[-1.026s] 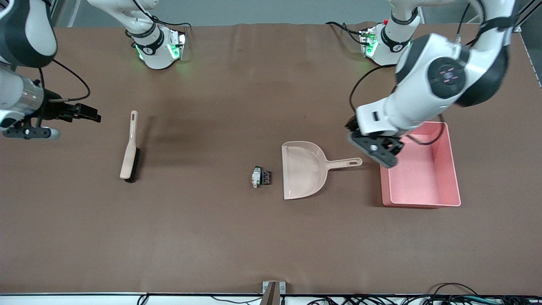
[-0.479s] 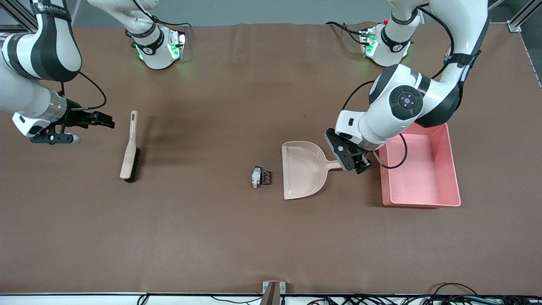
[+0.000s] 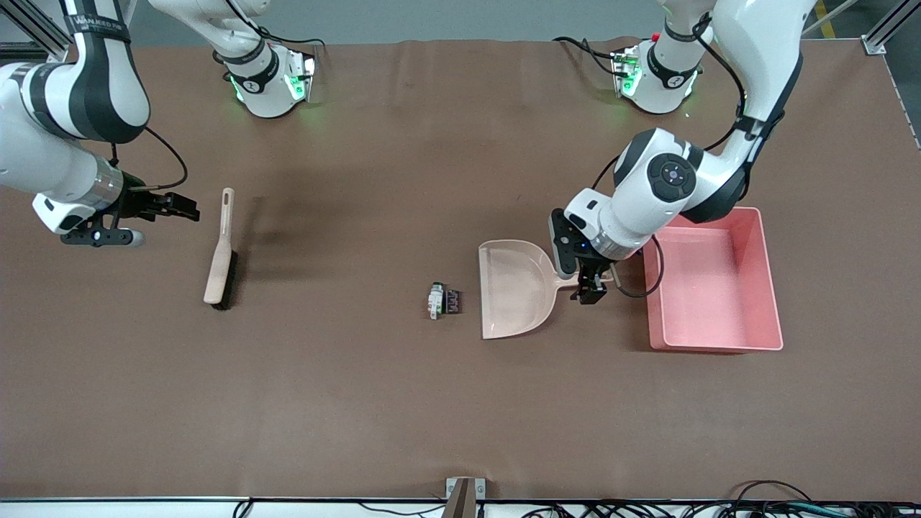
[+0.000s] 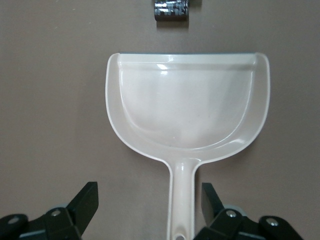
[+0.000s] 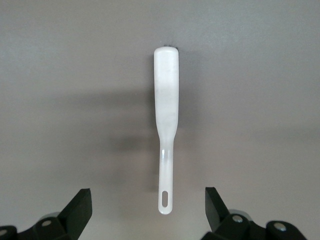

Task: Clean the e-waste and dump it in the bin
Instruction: 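Grasp the dustpan handle with the left gripper while the right gripper grasps the brush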

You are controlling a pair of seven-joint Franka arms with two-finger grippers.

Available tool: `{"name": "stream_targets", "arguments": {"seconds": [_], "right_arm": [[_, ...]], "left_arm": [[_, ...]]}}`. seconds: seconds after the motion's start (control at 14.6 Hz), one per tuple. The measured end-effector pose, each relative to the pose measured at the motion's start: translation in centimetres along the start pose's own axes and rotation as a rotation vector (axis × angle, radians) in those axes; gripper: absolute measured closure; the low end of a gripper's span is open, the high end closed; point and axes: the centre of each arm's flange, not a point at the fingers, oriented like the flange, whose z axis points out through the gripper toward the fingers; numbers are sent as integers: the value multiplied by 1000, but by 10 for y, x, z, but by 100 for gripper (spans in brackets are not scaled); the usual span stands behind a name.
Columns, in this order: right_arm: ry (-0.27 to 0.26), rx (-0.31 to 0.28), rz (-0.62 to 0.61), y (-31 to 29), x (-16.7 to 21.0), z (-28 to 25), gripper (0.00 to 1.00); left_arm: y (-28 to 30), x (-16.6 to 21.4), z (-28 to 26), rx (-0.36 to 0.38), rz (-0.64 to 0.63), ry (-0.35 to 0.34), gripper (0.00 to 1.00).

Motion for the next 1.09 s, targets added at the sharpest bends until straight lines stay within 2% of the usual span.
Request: {"name": "stream_targets", "arguments": {"seconds": [0.41,1.09], "right_arm": [[-19,-6,-6,3,-22,67,0],[94,-30,-35,7,-63,155,1]], "left_arm": [[14,-17,51,-80,13,-3,7],[27,-23,72,-119,22,-26,8]]}}
